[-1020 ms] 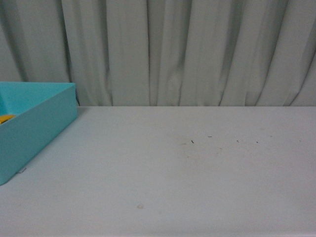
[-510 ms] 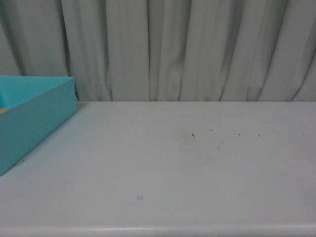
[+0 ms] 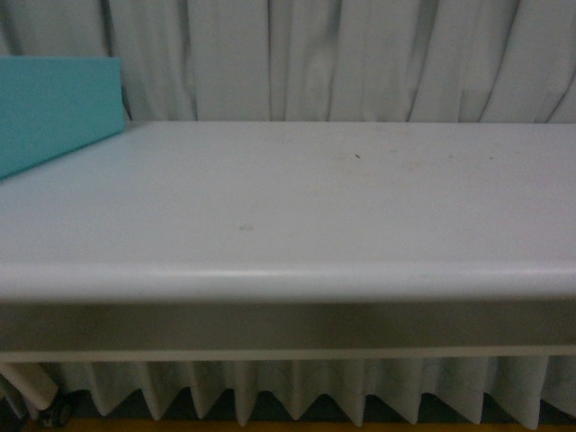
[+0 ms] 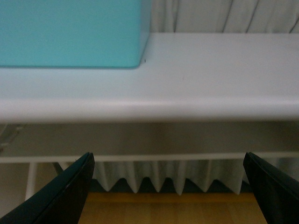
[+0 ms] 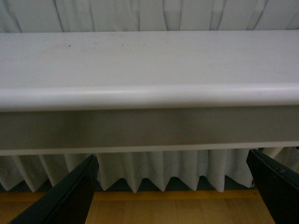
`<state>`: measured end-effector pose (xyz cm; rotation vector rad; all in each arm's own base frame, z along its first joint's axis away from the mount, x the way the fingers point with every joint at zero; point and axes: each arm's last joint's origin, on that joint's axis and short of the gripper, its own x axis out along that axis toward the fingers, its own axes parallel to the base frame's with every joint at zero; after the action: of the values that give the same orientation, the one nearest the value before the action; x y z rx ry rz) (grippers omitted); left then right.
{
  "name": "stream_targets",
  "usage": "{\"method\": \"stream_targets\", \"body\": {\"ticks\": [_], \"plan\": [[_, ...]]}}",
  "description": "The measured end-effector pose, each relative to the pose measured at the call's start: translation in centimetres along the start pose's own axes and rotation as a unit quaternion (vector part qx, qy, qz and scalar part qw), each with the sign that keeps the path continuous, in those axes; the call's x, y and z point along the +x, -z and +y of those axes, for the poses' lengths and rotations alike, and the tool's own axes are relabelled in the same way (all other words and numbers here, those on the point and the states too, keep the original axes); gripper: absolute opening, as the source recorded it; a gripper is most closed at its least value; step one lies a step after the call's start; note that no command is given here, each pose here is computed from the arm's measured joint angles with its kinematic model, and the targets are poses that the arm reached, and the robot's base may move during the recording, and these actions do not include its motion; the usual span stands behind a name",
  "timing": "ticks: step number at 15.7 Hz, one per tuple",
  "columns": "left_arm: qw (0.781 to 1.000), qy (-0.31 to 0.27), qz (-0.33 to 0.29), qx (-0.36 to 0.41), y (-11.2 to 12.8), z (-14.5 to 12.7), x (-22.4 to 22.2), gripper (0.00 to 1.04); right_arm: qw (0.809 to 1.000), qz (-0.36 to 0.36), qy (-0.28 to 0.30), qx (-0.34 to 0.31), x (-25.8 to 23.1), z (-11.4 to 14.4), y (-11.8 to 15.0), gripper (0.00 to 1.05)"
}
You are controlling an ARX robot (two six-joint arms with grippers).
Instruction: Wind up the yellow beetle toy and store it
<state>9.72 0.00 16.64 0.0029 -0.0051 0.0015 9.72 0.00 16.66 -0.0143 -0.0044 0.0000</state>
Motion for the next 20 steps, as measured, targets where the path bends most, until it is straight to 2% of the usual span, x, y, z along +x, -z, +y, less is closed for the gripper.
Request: {"method": "stream_targets", "body": {"ticks": [20], "plan": [[1.000, 0.001, 0.001, 0.000, 0.01, 0.00, 0.00, 0.98, 1.000, 0.001, 0.000, 0.000, 0.00, 0.00, 0.01, 0.98]]}}
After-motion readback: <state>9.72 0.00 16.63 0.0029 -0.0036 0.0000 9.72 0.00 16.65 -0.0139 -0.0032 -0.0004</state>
